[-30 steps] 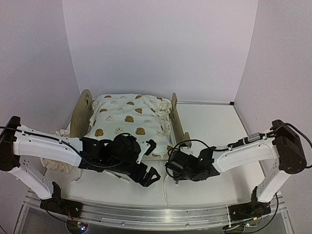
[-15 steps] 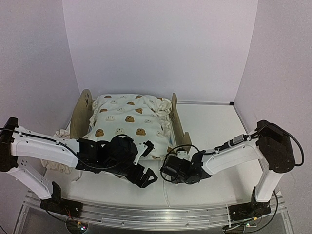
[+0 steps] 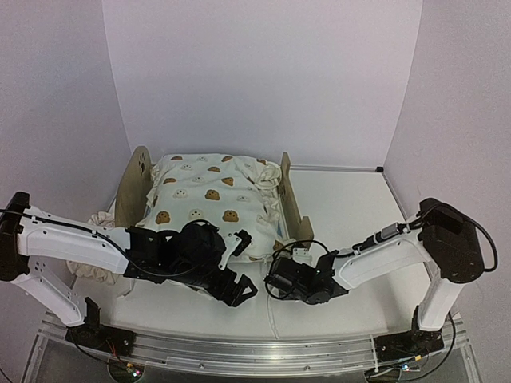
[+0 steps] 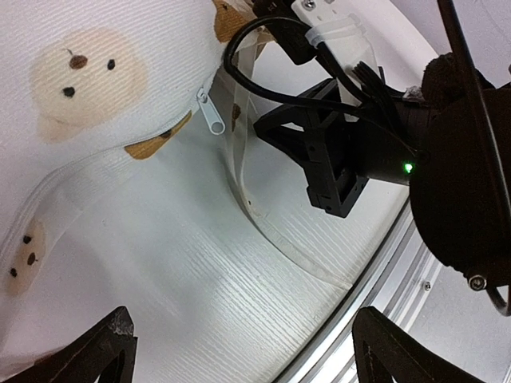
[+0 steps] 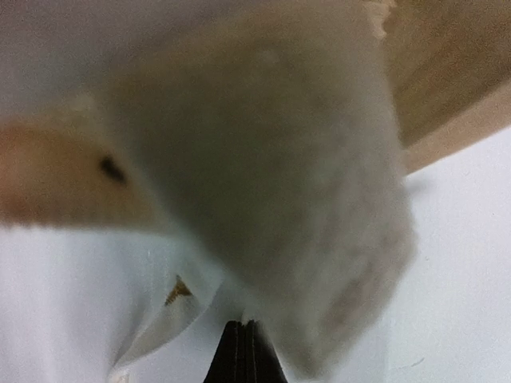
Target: Set up the pet bed
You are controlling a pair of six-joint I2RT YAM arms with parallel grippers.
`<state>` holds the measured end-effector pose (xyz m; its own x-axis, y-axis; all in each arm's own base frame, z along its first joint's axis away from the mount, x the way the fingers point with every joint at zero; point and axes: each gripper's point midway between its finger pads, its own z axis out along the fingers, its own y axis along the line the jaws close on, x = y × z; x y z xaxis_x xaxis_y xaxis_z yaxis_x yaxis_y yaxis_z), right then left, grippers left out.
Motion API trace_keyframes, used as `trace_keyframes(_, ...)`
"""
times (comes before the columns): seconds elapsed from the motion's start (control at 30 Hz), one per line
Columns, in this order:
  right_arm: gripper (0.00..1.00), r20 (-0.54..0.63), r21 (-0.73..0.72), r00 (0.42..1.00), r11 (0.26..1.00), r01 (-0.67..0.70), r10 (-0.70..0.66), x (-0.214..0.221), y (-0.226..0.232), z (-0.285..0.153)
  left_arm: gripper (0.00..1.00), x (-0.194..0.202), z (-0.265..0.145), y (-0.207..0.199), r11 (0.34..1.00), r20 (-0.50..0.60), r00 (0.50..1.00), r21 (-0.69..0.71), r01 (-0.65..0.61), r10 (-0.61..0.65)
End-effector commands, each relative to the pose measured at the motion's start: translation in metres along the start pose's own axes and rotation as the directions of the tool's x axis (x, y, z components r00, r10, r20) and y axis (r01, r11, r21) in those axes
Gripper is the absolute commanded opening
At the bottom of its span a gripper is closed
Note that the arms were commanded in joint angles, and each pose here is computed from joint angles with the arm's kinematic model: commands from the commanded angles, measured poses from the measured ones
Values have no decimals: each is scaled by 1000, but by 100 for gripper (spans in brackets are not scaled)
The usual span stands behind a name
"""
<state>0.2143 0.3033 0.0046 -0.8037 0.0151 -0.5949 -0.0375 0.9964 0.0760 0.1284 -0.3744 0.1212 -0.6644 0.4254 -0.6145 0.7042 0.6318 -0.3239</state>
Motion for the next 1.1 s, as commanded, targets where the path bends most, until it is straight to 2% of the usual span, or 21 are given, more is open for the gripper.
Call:
trace_keyframes(0.0, 0, -87, 32, 996, 999, 27, -24, 22, -28, -5, 93, -7, -1, 2, 1000, 33, 999, -20, 3, -2)
trace_keyframes(0.17, 0, -93, -5, 995, 999, 35, -35, 22, -41, -21, 90, -4, 9, 22, 991, 31, 999, -130, 29, -25)
trace_keyframes(0.33, 0, -96, -34, 995, 999, 32, -35, 23, -53, -35, 84, -7, 23, 37, 983, 37, 999, -179, 44, -38)
trace_keyframes(0.63, 0, -126, -94, 991, 995, 32, -44, 29, -61, -50, 77, -16, 36, 87, 936, 44, 998, -349, 47, -33)
trace_keyframes(1.07, 0, -214, -171, 972, 983, 61, -97, 51, -52, -56, 72, -55, 35, 138, 919, 77, 997, -393, 40, -11)
